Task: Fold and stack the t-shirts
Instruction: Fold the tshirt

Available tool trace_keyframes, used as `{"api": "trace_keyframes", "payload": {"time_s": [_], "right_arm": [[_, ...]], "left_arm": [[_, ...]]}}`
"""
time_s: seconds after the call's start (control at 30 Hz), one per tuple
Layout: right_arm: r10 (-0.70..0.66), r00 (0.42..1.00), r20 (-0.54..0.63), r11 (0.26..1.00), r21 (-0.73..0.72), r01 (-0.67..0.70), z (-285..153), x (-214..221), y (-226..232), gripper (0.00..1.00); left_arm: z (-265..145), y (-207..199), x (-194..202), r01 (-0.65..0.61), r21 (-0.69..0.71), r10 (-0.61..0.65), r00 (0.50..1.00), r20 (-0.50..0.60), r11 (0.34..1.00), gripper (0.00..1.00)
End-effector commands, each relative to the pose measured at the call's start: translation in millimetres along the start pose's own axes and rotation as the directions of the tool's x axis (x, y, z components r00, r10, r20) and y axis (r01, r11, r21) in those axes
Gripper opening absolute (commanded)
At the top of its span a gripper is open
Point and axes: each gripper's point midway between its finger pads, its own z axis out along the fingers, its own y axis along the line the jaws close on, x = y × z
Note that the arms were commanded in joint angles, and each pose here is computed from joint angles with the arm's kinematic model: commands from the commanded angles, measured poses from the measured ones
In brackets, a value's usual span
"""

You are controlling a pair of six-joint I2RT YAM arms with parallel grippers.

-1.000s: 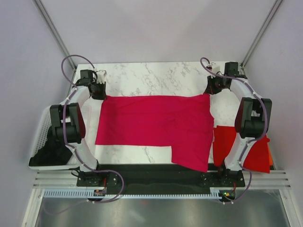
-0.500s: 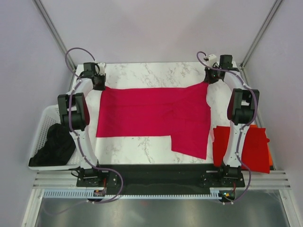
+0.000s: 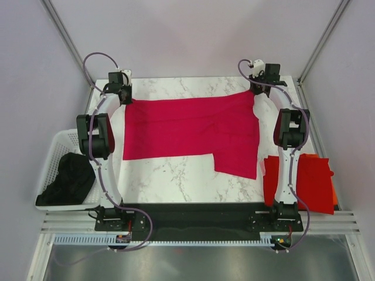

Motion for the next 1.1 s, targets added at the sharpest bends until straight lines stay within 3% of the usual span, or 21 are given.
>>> {"api": "trace_keyframes", "payload": {"time_s": [0.0, 0.07, 0.1, 0.13, 0.23, 0.37, 0.43, 0.47, 0.5, 0.53, 0.57, 0.63, 0.67, 0.73, 0.77, 0.9, 1.07], "right_arm": [[-0.052, 0.989, 0.140, 0.995, 0.087, 0.040, -1, -58, -6, 0.21], [-0.063, 0.986, 0.156, 0.991, 0.124, 0.044, -6, -70, -9, 0.27], [-0.083, 0.981, 0.173, 0.991, 0.119, 0.063, -5, -83, 8, 0.32], [-0.095, 0.977, 0.190, 0.989, 0.132, 0.071, -13, -96, 13, 0.44], [-0.092, 0.967, 0.236, 0.983, 0.176, 0.051, -45, -126, 11, 0.57], [-0.148, 0.956, 0.254, 0.974, 0.206, 0.096, -105, -146, 8, 0.61], [-0.200, 0.952, 0.231, 0.973, 0.161, 0.165, -139, -135, 18, 0.61], [-0.220, 0.943, 0.249, 0.975, 0.069, 0.209, -149, -129, 34, 0.61], [-0.218, 0.957, 0.193, 0.975, 0.010, 0.221, -171, -102, 40, 0.60], [-0.303, 0.937, 0.172, 0.949, -0.037, 0.313, -179, -87, 46, 0.59], [-0.335, 0.928, 0.166, 0.928, -0.111, 0.355, -188, -74, 63, 0.59], [-0.388, 0.918, 0.082, 0.879, -0.266, 0.395, -212, -24, 96, 0.57], [-0.470, 0.877, 0.096, 0.820, -0.321, 0.474, -218, -10, 106, 0.57], [-0.491, 0.870, 0.039, 0.779, -0.428, 0.458, -238, 30, 128, 0.54], [-0.572, 0.817, 0.074, 0.704, -0.467, 0.535, -243, 41, 134, 0.53], [-0.673, 0.736, 0.075, 0.523, -0.655, 0.546, -277, 114, 174, 0.47], [-0.771, 0.606, 0.197, 0.289, -0.740, 0.608, -298, 164, 214, 0.48]], "left_arm": [[-23, 28, -60, 0.093, -0.122, -0.071, 0.982, 0.172, 0.988, 0.08], [-30, 32, -66, 0.101, -0.150, -0.072, 0.980, 0.188, 0.984, 0.21], [-34, 32, -68, 0.093, -0.149, -0.063, 0.979, 0.193, 0.984, 0.28], [-43, 34, -76, 0.098, -0.152, -0.064, 0.975, 0.211, 0.984, 0.36], [-65, 35, -93, 0.081, -0.161, -0.038, 0.967, 0.250, 0.984, 0.57], [-104, 31, -111, 0.007, -0.177, 0.045, 0.957, 0.287, 0.984, 0.63], [-119, 14, -101, -0.076, -0.107, 0.102, 0.960, 0.261, 0.991, 0.63], [-147, 10, -111, -0.151, -0.103, 0.176, 0.939, 0.295, 0.983, 0.63], [-146, 3, -88, -0.198, -0.069, 0.210, 0.944, 0.255, 0.978, 0.63], [-153, -9, -79, -0.247, -0.016, 0.242, 0.935, 0.258, 0.969, 0.62], [-154, -16, -52, -0.297, 0.015, 0.287, 0.934, 0.214, 0.955, 0.61], [-179, -21, -43, -0.333, 0.023, 0.319, 0.920, 0.229, 0.943, 0.61], [-183, -24, -28, -0.358, 0.046, 0.343, 0.918, 0.198, 0.932, 0.60], [-194, -29, -3, -0.361, 0.077, 0.344, 0.924, 0.168, 0.930, 0.57], [-197, -31, 6, -0.361, 0.090, 0.345, 0.926, 0.155, 0.928, 0.57], [-206, -42, 52, -0.370, 0.165, 0.358, 0.929, 0.096, 0.914, 0.55], [-213, -41, 78, -0.365, 0.163, 0.361, 0.931, 0.056, 0.917, 0.55]]}}
